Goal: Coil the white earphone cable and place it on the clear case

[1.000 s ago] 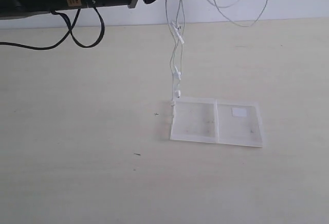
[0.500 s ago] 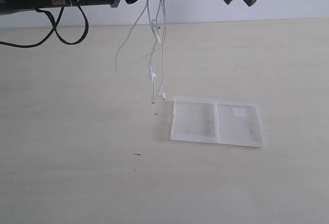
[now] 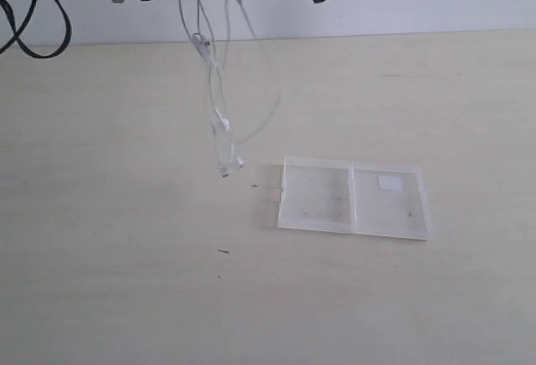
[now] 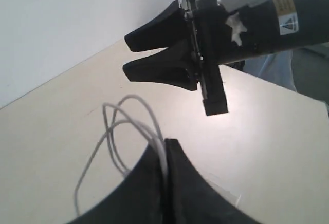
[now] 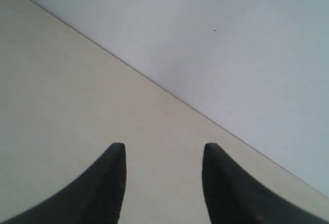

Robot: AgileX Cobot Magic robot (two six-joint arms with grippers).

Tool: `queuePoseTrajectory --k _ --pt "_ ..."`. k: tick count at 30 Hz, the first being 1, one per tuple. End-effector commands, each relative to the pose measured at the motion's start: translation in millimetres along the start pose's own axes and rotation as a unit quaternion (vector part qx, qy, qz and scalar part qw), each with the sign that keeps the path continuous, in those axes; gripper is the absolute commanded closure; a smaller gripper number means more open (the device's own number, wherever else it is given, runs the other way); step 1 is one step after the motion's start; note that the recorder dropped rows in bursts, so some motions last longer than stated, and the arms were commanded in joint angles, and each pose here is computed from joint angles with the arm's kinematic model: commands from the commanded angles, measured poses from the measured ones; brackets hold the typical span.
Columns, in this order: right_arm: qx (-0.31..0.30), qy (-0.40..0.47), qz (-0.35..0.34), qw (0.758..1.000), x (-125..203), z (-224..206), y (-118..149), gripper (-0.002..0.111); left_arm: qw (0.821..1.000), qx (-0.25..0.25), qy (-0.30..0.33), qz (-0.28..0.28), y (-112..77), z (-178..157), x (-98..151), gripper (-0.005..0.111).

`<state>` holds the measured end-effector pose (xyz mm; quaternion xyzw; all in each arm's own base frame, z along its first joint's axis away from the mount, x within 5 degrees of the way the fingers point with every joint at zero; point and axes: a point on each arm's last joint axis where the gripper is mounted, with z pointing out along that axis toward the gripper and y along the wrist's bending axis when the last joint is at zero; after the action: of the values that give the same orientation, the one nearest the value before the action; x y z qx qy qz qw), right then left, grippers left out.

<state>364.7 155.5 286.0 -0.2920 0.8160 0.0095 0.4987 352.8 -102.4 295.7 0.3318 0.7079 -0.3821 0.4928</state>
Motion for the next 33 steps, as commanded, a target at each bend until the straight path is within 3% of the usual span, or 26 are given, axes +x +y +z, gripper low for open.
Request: queuePoseTrajectory --k 1,4,9,11,13,16,20,22,33 --pt "-0.02 -0.102 -0.005 0.995 34 3 19 0.062 0.999 0.007 0.024 0.02 1.7 -12 1 0.107" --pt "-0.064 -0.18 -0.051 0.98 48 -3 37 0.062 0.999 0.006 0.026 0.031 -1.3 -15 -2 0.107" --pt "-0.174 -0.196 -0.073 0.962 29 -21 51 0.062 0.998 0.02 0.031 0.042 -6.7 -17 -4 0.107" --pt "-0.207 -0.17 -0.002 0.963 21 -21 40 0.05 0.998 0.035 0.03 0.042 -9.5 -17 -5 0.107" --pt "-0.231 -0.17 0.009 0.958 24 -23 30 0.044 0.998 0.042 0.029 0.041 -10.8 -17 -5 0.107" --pt "-0.279 -0.198 0.029 0.939 24 -30 22 0.044 0.997 0.042 0.035 0.047 -10.8 -17 -3 0.107" --pt "-0.372 -0.245 0.015 0.895 23 -46 23 0.044 0.996 0.053 0.037 0.06 -12.6 -18 -3 0.107" --pt "-0.389 -0.251 0.017 0.886 23 -48 25 0.044 0.996 0.059 0.037 0.059 -13.7 -18 -3 0.107" --pt "-0.394 -0.226 0.027 0.891 38 -27 29 0.042 0.993 0.095 0.031 0.057 -20.2 -19 -4 0.107"
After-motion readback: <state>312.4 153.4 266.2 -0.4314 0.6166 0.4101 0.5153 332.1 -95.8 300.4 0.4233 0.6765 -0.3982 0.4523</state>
